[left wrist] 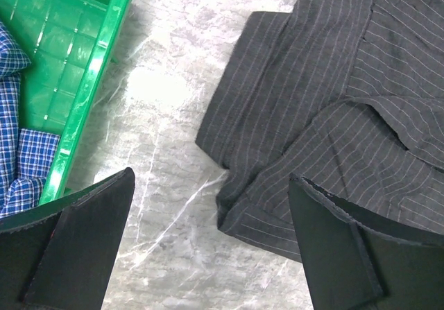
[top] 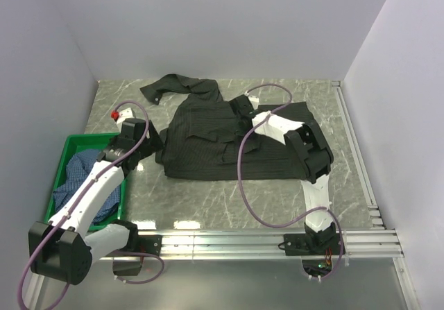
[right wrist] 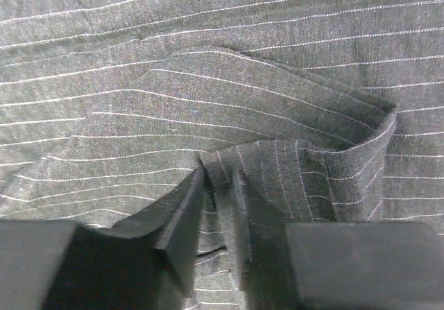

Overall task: Fold and stack the long sleeve shirts
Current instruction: Fold the shirt

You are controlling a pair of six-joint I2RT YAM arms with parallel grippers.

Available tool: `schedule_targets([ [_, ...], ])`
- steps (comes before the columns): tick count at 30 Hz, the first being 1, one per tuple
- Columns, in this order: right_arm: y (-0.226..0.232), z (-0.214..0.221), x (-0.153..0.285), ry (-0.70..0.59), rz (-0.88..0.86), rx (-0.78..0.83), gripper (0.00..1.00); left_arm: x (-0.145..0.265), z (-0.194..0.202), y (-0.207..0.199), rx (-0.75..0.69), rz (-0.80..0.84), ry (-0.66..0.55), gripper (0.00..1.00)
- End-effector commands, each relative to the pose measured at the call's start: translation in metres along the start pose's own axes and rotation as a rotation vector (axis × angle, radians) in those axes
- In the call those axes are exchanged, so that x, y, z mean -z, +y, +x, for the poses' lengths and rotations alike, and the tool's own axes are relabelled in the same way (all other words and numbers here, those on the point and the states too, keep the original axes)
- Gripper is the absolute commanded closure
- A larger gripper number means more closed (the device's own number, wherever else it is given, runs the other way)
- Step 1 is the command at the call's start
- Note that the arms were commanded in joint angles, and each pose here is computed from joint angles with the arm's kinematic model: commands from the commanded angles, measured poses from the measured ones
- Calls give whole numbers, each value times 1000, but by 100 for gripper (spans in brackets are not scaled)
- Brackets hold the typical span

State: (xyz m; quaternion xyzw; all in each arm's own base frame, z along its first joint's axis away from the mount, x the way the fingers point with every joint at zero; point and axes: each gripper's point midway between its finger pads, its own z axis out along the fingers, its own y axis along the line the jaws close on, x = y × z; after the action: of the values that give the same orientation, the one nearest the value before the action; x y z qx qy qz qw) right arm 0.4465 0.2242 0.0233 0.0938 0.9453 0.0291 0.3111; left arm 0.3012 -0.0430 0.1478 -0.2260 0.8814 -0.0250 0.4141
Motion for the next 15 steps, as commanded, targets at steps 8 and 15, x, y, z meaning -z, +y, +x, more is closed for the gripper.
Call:
schedule_targets([
  [8, -18, -14, 12, -3, -97, -171, 62, -2, -3, -6, -9, 29, -6, 2],
  [15, -25, -13, 13, -15, -61, -124, 67, -2, 1, -16, -19, 87, 9, 3],
])
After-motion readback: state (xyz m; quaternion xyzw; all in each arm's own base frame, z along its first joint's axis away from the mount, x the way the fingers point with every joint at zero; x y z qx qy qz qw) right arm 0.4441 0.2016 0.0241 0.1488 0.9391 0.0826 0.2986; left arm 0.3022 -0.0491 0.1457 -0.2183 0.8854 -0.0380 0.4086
